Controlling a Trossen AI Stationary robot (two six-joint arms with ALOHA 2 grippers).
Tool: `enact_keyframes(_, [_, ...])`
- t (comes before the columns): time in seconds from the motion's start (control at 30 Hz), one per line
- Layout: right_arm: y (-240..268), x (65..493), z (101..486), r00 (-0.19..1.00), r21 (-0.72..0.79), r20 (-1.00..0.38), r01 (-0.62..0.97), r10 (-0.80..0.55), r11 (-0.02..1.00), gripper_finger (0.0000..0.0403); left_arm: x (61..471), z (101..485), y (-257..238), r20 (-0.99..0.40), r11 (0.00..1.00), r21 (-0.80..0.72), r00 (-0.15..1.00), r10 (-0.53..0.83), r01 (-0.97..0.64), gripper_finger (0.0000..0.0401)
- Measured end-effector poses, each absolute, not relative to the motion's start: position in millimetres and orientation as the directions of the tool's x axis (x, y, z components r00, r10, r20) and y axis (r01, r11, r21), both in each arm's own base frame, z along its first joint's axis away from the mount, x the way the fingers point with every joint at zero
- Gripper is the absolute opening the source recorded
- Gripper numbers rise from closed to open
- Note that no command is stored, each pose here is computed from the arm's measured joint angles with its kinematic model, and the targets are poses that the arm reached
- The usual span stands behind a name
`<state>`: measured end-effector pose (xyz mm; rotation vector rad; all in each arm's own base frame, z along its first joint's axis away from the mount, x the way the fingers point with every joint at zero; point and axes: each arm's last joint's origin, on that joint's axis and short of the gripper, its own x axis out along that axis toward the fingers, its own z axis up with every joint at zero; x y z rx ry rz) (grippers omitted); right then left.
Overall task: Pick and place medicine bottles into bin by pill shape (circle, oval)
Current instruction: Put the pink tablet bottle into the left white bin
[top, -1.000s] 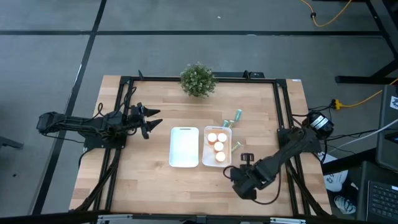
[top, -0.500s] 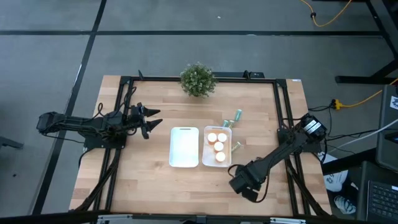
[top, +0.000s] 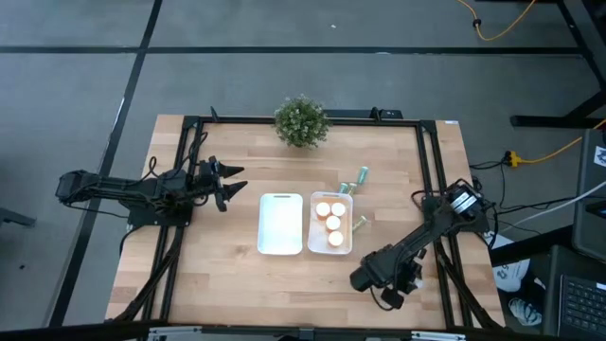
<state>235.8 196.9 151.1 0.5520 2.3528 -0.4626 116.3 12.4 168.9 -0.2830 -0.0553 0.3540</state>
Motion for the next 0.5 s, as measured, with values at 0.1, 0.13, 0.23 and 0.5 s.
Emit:
enact_keyframes(0.1, [198.5, 236.9, 142.8, -0.707, -0.161, -0.652, 0.484, 0.275, 0.86, 0.0109, 116.3, 168.9, 12.4, 0.004, 0.899, -0.283, 0.937, 0.35, -0.334, 0.0255])
enact_keyframes(0.13, [198.7, 237.2, 142.1, -0.706, -0.158, -0.652, 0.484, 0.277, 0.861, 0.0109, 116.3, 168.9, 12.4, 0.004, 0.899, -0.283, 0.937, 0.35, -0.334, 0.0255])
enact_keyframes(0.23, [198.6, 237.8, 141.4, -0.697, -0.159, -0.667, 0.478, 0.263, 0.864, 0.011, 116.3, 168.9, 12.4, 0.004, 0.899, -0.283, 0.937, 0.35, -0.334, 0.0255])
enact_keyframes(0.5, [198.4, 238.2, 140.9, -0.691, -0.178, -0.678, 0.484, 0.249, 0.857, 0.0126, 116.3, 168.9, 12.4, 0.004, 0.899, -0.283, 0.937, 0.35, -0.334, 0.0255])
